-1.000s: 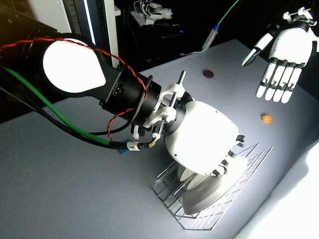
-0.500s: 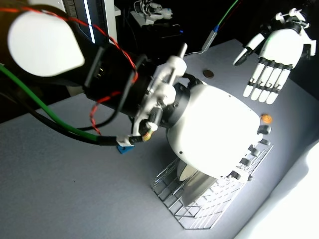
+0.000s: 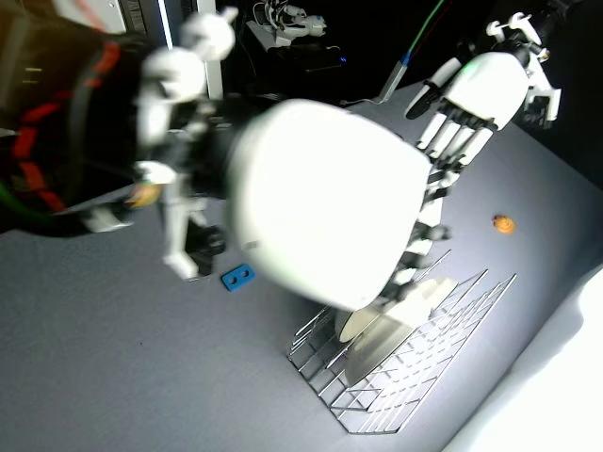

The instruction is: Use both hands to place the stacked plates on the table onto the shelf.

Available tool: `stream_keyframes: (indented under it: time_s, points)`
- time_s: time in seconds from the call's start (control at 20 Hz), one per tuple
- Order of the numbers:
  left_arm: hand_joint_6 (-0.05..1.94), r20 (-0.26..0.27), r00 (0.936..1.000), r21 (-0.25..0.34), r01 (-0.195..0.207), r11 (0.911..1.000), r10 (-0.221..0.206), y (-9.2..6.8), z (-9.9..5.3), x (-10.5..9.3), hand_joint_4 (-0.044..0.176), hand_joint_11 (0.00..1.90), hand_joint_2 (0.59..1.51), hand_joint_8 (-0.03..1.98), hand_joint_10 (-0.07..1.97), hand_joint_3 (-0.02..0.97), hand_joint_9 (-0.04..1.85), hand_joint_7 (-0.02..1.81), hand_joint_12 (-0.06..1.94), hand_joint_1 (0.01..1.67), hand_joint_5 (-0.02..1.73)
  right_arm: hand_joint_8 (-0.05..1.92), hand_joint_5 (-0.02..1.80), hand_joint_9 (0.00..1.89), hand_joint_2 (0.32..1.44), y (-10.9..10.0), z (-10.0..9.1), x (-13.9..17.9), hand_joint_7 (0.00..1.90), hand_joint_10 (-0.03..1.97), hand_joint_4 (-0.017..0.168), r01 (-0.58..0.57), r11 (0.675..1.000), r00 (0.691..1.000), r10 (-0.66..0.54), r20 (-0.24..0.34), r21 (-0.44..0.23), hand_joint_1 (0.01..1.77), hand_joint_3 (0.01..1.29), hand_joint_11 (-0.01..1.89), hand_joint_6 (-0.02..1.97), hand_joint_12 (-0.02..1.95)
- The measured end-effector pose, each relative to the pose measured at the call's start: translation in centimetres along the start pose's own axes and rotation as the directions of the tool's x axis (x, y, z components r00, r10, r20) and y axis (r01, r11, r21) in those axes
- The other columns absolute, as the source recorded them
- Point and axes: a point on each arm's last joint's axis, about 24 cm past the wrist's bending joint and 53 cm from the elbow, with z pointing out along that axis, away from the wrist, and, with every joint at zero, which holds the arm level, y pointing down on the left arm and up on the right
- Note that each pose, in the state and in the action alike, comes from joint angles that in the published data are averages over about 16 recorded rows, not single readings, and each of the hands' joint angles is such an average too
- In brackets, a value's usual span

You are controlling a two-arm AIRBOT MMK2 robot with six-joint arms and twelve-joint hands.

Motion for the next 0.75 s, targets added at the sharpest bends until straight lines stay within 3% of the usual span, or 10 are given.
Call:
stream_keyframes:
  time_s: [0.3, 0.4, 0.55, 0.75]
  points:
    - [1.42, -0.026, 0.9995, 0.065, -0.018, 0.9977, 0.020, -2.3, 1.5, 0.7, -0.002, 0.93, 1.379, 1.59, 1.67, 0.004, 1.04, 1.10, 1.83, 0.41, 0.98, 1.51, 1.09, 1.26, 1.27, -2.0, -2.3, -0.8, 1.24, 1.60, -0.003, 0.099, 0.995, 0.995, -0.099, 0.008, 0.030, 0.53, 0.01, 1.21, 1.49, 1.81]
    - [1.65, -0.028, 0.9993, 0.084, -0.023, 0.9962, 0.025, -2.9, 1.9, 0.7, -0.002, 1.06, 1.382, 1.81, 1.87, 0.001, 1.13, 1.17, 1.90, 0.47, 1.04, 1.73, 1.12, 1.31, 1.31, -2.3, -2.8, -0.7, 1.28, 1.81, 0.011, 0.136, 0.990, 0.991, -0.136, 0.001, 0.025, 0.50, 0.01, 1.33, 1.72, 1.88]
    - [1.88, -0.034, 0.9990, 0.096, -0.024, 0.9951, 0.028, -3.4, 2.2, 0.9, -0.002, 1.18, 1.379, 1.93, 1.92, -0.002, 1.23, 1.27, 1.91, 0.55, 1.09, 1.89, 1.18, 1.40, 1.37, -2.7, -3.2, -0.5, 1.34, 1.92, 0.018, 0.167, 0.986, 0.986, -0.166, -0.006, 0.027, 0.47, 0.01, 1.47, 1.91, 1.91]
    - [1.90, -0.034, 0.9988, 0.114, -0.030, 0.9930, 0.034, -4.1, 2.5, 0.8, -0.001, 1.23, 1.377, 1.94, 1.94, -0.003, 1.29, 1.31, 1.91, 0.62, 1.12, 1.91, 1.23, 1.47, 1.42, -2.4, -3.5, -0.2, 1.40, 1.93, 0.027, 0.219, 0.976, 0.976, -0.219, -0.016, 0.001, 0.46, 0.01, 1.58, 1.93, 1.91]
